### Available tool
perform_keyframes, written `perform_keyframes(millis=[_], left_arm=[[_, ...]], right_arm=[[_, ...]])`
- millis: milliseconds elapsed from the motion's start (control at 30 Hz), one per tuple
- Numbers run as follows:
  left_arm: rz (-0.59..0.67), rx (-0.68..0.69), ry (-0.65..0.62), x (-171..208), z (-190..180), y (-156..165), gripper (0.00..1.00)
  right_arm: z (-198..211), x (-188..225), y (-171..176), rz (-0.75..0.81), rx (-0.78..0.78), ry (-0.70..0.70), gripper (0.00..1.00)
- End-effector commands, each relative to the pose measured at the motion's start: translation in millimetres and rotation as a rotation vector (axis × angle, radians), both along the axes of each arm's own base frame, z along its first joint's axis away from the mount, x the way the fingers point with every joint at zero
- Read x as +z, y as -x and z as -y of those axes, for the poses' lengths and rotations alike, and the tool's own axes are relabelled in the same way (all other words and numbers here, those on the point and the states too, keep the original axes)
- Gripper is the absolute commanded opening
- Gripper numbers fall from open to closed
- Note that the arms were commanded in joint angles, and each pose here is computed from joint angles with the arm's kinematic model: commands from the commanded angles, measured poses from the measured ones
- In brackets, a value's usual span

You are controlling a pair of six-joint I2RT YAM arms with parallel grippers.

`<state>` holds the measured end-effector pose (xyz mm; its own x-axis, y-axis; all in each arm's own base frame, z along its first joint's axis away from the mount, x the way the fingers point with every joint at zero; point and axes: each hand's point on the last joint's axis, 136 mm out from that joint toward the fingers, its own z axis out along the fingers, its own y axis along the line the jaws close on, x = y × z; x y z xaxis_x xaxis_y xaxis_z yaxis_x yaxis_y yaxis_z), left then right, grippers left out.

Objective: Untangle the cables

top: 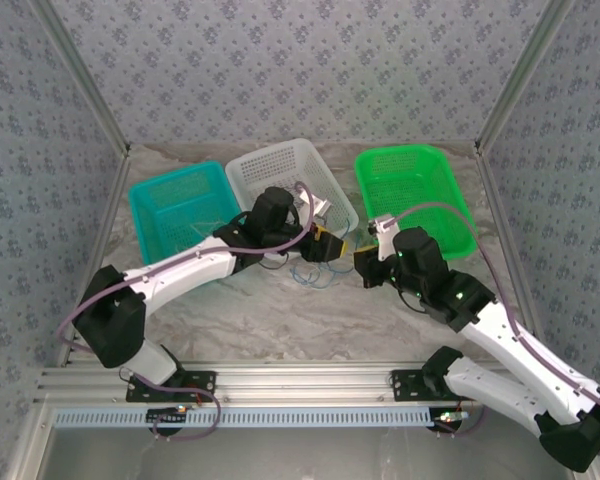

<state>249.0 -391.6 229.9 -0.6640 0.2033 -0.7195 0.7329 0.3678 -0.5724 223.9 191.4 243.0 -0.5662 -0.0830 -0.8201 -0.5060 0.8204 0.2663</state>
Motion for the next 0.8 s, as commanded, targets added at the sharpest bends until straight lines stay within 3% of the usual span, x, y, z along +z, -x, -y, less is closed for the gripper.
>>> perform_keyframes(millis=[0,100,167,300,467,600,767], left_arm=[[0.044,-0.035,0.078,26.2,9.5,-2.2,0.41],[0.053,0.037,0.082,27.5,6.7,-13.2,0.14],[0.052,0.161,0.090,26.8,-2.4,-28.7,0.01],[0.041,0.367,0.203,36.4,-24.1,-48.6,0.00],[0.004,0.584,0.394,49.4,-53.9,-63.0,0.00],[0.015,0.677,0.459,58.6,-64.6,-64.5,0.00],[0.036,0.724,0.492,69.5,-60.8,-63.0,0.00]], right_arm=[[-4.9,24.6,0.2,0.068,0.039,-0.044,0.12],[-1.5,24.3,-2.3,0.076,0.021,-0.042,0.12],[7.0,23.3,-7.1,0.081,-0.032,-0.045,0.12],[33.1,23.0,-19.5,0.087,-0.208,-0.093,0.12],[62.7,9.3,-30.3,0.064,-0.451,-0.266,0.11],[74.4,-11.2,-35.4,0.012,-0.609,-0.478,0.11],[73.7,-33.1,-38.9,-0.044,-0.686,-0.706,0.11]])
